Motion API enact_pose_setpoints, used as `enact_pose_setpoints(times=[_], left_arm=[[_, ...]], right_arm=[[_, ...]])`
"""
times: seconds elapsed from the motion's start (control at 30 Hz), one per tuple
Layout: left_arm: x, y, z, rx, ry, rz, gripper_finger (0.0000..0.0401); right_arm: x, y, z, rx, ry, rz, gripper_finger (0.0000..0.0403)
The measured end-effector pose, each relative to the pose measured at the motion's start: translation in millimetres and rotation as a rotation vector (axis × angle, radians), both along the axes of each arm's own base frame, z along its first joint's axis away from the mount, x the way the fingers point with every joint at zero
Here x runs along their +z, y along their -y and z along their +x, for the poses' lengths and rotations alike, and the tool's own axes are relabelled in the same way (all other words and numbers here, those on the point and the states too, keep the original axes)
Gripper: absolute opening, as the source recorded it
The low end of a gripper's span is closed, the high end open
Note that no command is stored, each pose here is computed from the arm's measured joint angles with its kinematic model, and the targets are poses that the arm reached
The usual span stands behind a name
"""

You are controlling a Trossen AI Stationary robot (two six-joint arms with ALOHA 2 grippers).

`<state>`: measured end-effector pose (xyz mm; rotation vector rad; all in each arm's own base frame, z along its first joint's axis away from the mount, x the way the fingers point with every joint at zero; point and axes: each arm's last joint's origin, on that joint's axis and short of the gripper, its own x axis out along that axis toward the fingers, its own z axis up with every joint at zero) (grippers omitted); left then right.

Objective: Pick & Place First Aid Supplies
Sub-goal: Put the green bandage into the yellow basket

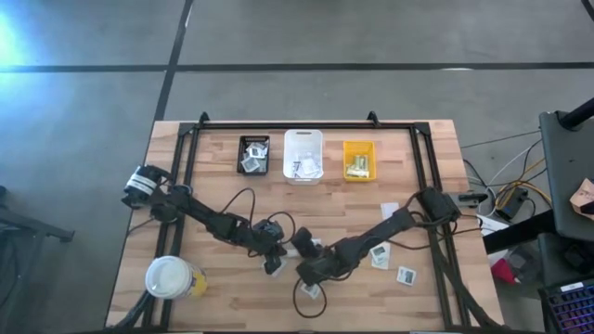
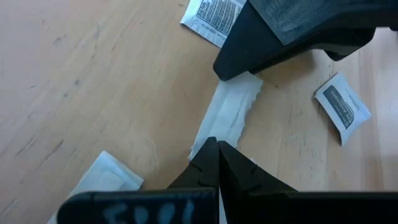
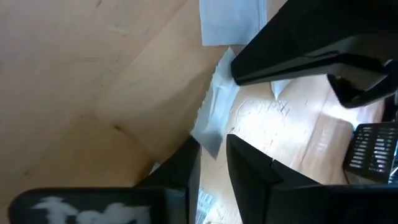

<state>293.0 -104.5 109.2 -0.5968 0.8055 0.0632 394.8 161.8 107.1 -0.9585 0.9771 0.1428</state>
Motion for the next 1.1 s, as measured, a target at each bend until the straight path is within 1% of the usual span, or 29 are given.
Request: enact_pose_setpoints(times=[0.1, 0.47, 0.77, 0.93, 1.1], left_arm=[[0.0, -0.7, 0.3, 0.001, -0.001, -0.002, 0.0], [2.1, -3.1, 3.7, 0.016, 0.039, -0.013, 0.0], [2.5, -8.0, 5.6, 0.059, 0.052, 0.012, 0.0], [2.7, -10.3, 6.5, 0.068, 0.055, 0.016, 0.0], [4.1, -10.6, 6.7, 0.051, 0.063, 0.035, 0.0]], right_arm=[[0.5, -3.0, 0.7, 0.02, 0.011, -0.004, 0.0075], [1.6, -4.8, 2.8, 0.018, 0.034, 0.025, 0.0051], [2.0, -6.7, 2.5, 0.014, 0.04, 0.033, 0.0011], [2.2, -7.0, 2.6, -0.01, 0.051, 0.055, 0.0008], [2.4, -8.0, 2.5, -0.023, 0.057, 0.076, 0.0008]])
